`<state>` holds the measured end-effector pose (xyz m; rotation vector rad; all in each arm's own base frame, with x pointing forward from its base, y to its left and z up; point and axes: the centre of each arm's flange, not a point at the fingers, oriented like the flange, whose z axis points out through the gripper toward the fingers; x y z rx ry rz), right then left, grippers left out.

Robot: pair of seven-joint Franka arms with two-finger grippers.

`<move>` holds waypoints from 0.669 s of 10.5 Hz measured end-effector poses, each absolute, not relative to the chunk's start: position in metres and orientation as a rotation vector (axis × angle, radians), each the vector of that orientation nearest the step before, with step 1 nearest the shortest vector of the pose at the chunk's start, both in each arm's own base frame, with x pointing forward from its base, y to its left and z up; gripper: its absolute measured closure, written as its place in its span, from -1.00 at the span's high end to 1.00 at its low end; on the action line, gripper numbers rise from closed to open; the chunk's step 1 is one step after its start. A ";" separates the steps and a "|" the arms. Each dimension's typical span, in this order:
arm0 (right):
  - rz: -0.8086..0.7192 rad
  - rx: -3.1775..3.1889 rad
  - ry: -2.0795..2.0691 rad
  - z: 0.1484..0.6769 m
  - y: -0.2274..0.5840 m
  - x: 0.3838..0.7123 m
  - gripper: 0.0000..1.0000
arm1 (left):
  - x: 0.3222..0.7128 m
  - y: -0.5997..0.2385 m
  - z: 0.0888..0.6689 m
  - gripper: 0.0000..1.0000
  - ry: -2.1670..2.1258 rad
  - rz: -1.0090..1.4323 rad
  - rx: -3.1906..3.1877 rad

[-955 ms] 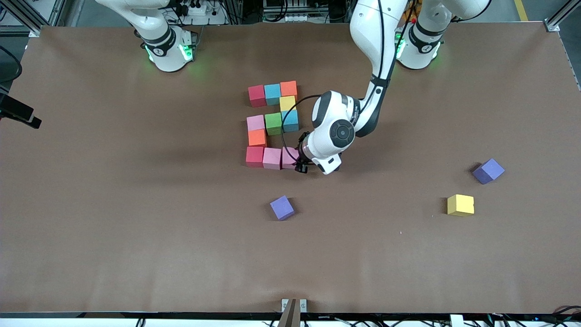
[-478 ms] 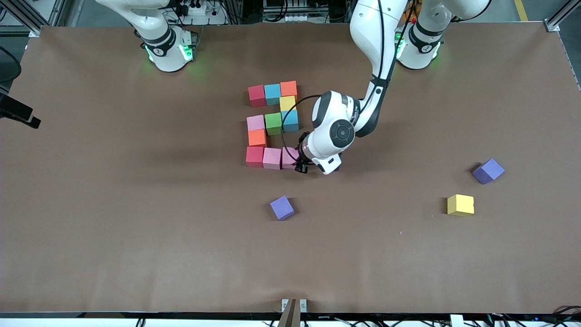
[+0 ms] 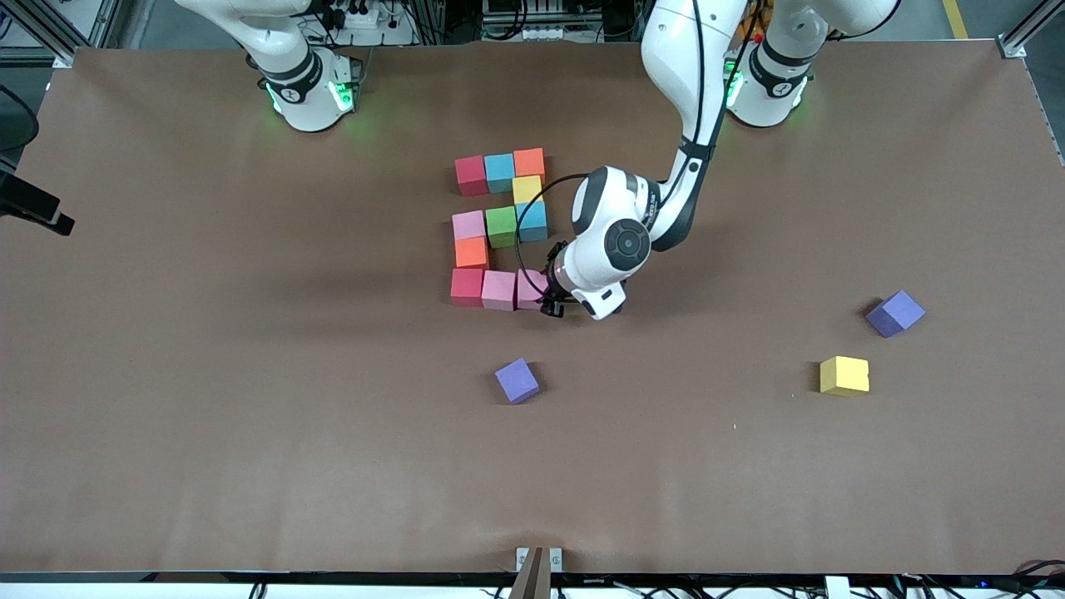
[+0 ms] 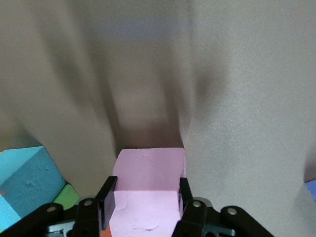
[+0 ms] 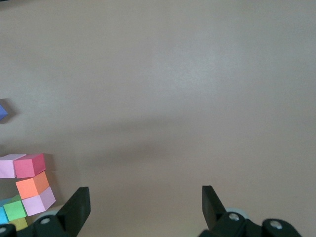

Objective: Form number 2 with 11 blocks

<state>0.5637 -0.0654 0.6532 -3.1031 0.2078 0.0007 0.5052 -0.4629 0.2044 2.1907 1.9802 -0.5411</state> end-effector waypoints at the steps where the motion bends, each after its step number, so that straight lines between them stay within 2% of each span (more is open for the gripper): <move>1: 0.001 -3.103 0.208 0.653 -0.065 0.564 1.00 | 0.505 -0.463 0.204 0.30 1.981 -0.541 2.191; 3: 0.001 -3.103 0.208 0.653 -0.065 0.564 1.00 | 0.505 -0.463 0.203 0.83 1.982 -0.541 2.192; 4: 0.001 -3.103 0.208 0.653 -0.065 0.564 1.00 | 0.505 -0.463 0.203 1.00 1.982 -0.540 2.192; 7: 0.001 -3.103 0.208 0.653 -0.065 0.564 1.00 | 0.507 -0.466 0.208 1.00 1.969 -0.537 2.188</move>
